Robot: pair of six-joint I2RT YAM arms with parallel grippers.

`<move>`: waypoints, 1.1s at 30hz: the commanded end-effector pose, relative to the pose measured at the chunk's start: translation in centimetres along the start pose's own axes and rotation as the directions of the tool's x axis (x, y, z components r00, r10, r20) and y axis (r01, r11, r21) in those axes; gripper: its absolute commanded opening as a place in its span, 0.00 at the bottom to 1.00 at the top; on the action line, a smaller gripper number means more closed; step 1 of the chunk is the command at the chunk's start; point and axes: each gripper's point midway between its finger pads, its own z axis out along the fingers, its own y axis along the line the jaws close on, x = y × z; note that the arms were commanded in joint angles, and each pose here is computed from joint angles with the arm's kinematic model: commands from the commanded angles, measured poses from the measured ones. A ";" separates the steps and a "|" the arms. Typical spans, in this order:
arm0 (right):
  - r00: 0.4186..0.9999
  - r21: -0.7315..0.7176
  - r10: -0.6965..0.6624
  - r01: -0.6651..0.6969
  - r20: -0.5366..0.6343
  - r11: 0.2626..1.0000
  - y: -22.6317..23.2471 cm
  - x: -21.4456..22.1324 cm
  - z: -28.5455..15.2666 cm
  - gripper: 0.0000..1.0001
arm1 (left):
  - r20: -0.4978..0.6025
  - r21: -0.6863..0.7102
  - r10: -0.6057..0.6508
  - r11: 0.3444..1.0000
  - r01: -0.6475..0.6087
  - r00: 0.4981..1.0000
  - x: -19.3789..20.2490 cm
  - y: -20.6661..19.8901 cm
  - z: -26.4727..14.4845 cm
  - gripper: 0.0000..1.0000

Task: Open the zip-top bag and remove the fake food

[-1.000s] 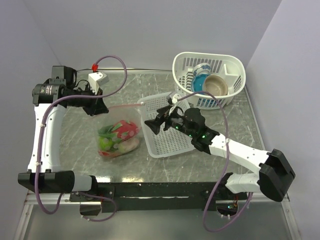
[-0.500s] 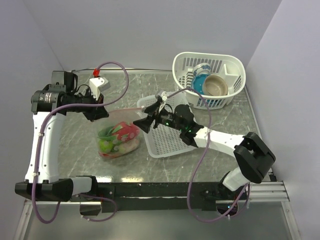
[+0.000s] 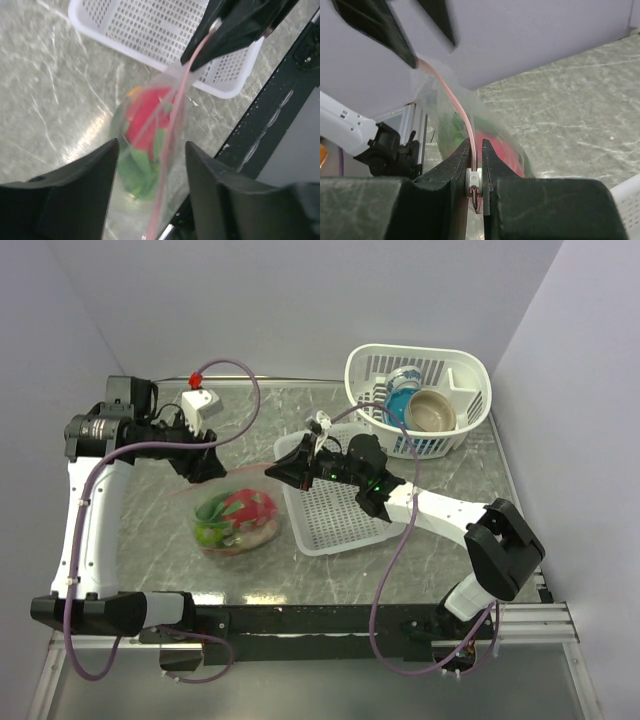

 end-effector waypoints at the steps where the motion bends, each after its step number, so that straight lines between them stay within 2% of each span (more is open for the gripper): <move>1: 0.998 -0.049 -0.047 0.049 0.040 0.998 1.4 -2.9 0.2 0.06 | 0.061 0.086 0.021 0.996 -0.026 0.998 -3.1 -1.6 0.9 0.67; 7: 0.998 -0.054 -0.047 0.050 0.046 0.997 1.9 -3.7 0.2 0.06 | -0.035 0.186 0.063 0.981 -0.056 0.997 -2.8 -3.7 5.8 0.69; 9: 0.998 -0.052 -0.052 0.054 0.040 0.997 1.9 -3.7 0.2 0.06 | -0.082 0.232 0.078 0.971 -0.057 0.994 -1.8 -4.8 6.8 0.67; 12: 0.997 -0.050 -0.064 0.066 0.036 0.997 1.9 -3.9 0.1 0.07 | -0.111 0.204 0.095 0.976 -0.071 0.989 -1.1 -4.5 7.5 0.61; 13: 0.997 -0.050 -0.065 0.067 0.037 0.997 2.0 -4.0 0.1 0.07 | -0.108 0.180 0.105 0.980 -0.085 0.989 -1.2 -4.0 7.5 0.58; 16: 0.997 -0.051 -0.071 0.072 0.035 0.996 2.1 -4.1 0.0 0.07 | -0.119 0.156 0.117 0.983 -0.097 0.986 -0.8 -3.6 7.6 0.38; 17: 0.997 -0.049 -0.072 0.074 0.033 0.996 2.0 -4.1 0.0 0.08 | -0.128 0.141 0.117 0.985 -0.099 0.985 -0.7 -3.3 7.5 0.28; 20: 0.997 -0.046 -0.076 0.078 0.032 0.996 2.1 -4.2 -0.1 0.09 | -0.137 0.123 0.128 0.986 -0.111 0.982 -0.5 -2.9 7.5 0.14; 23: 0.996 -0.035 -0.091 0.092 0.024 0.995 2.0 -4.2 -0.2 0.16 | -0.144 0.117 0.135 0.986 -0.119 0.980 -0.5 -2.8 7.3 0.05; 24: 0.995 -0.027 -0.098 0.099 0.016 0.995 1.8 -4.1 -0.4 0.31 | -0.144 0.113 0.138 0.986 -0.123 0.980 -0.6 -2.8 7.1 0.04; 26: 0.994 -0.012 -0.105 0.105 0.007 0.994 1.4 -3.6 -0.8 0.49 | -0.143 0.108 0.144 0.986 -0.130 0.979 -0.8 -2.8 6.8 0.01; 27: 0.993 -0.013 -0.118 0.118 0.013 0.993 1.5 -3.8 -1.1 0.63 | -0.141 0.103 0.142 0.986 -0.128 0.980 -0.9 -2.8 6.6 0.01; 28: 0.993 -0.026 -0.116 0.116 0.002 0.993 1.7 -3.1 -1.4 0.69 | -0.136 0.100 0.147 0.986 -0.134 0.980 -1.1 -2.8 6.4 0.01; 29: 0.992 -0.031 -0.123 0.123 0.005 0.992 1.8 -3.1 -1.6 0.70 | -0.127 0.095 0.152 0.985 -0.141 0.980 -1.4 -2.9 6.2 0.01; 30: 0.990 -0.041 -0.140 0.140 0.015 0.989 2.2 -3.3 -1.9 0.99 | -0.128 0.091 0.154 0.985 -0.144 0.980 -1.5 -3.0 5.9 0.01; 33: 0.988 -0.062 -0.149 0.151 0.031 0.987 2.7 -2.8 -2.5 1.00 | -0.117 0.091 0.162 0.984 -0.152 0.980 -1.9 -3.6 4.8 0.01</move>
